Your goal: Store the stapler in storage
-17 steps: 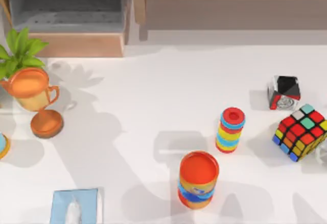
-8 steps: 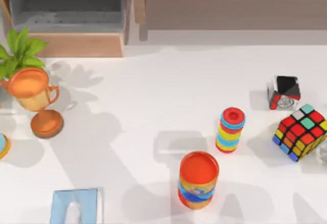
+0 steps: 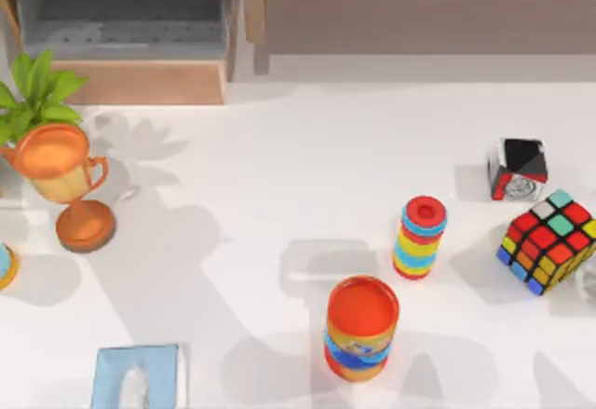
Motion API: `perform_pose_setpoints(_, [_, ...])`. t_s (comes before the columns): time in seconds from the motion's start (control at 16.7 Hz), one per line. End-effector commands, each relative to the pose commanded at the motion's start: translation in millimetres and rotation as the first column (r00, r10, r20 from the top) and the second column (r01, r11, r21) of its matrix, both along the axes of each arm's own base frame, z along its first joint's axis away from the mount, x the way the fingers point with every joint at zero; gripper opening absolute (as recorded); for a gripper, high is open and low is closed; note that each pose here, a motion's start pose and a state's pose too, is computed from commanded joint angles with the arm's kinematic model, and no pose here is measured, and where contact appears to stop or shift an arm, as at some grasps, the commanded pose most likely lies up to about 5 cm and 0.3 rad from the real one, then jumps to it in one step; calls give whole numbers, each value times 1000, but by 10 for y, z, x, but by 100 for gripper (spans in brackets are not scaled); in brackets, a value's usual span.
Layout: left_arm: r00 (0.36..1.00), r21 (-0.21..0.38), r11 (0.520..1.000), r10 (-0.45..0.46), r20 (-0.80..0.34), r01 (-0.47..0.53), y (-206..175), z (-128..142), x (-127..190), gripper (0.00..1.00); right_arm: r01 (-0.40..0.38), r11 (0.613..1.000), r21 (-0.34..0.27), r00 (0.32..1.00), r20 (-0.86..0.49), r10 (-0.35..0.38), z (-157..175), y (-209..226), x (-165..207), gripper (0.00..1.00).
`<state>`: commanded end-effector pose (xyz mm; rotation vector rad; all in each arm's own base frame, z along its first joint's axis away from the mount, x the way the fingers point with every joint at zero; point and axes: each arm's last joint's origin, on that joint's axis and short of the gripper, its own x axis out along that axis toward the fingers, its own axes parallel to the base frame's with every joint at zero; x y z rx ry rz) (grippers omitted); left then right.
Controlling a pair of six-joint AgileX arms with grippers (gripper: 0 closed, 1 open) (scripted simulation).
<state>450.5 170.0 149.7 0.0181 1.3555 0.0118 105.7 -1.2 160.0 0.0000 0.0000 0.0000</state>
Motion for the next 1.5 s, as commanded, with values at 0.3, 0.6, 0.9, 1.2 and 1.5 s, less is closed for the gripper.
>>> perform_pose_setpoints(0.3, [1000, 0, 1000, 0, 0, 0, 0, 0, 0, 68, 0, 1000, 0, 1000, 0, 0, 0, 0, 0, 100])
perform_pose_setpoints(0.6, [1000, 0, 1000, 0, 0, 0, 0, 0, 0, 100, 0, 1000, 0, 1000, 0, 0, 0, 0, 0, 100])
perform_pose_setpoints(0.9, [1000, 0, 1000, 0, 0, 0, 0, 0, 0, 100, 0, 1000, 0, 1000, 0, 0, 0, 0, 0, 100])
perform_pose_setpoints(1.2, [1000, 2, 1000, -3, 13, 3, -2, 28, 2, 100, 0, 1000, 0, 1000, 0, 0, 0, 0, 0, 100])
perform_pose_setpoints(1.5, [963, 34, 999, -50, 264, 42, 50, 432, 0, 100, 0, 1000, 0, 1000, 0, 0, 0, 0, 0, 100])
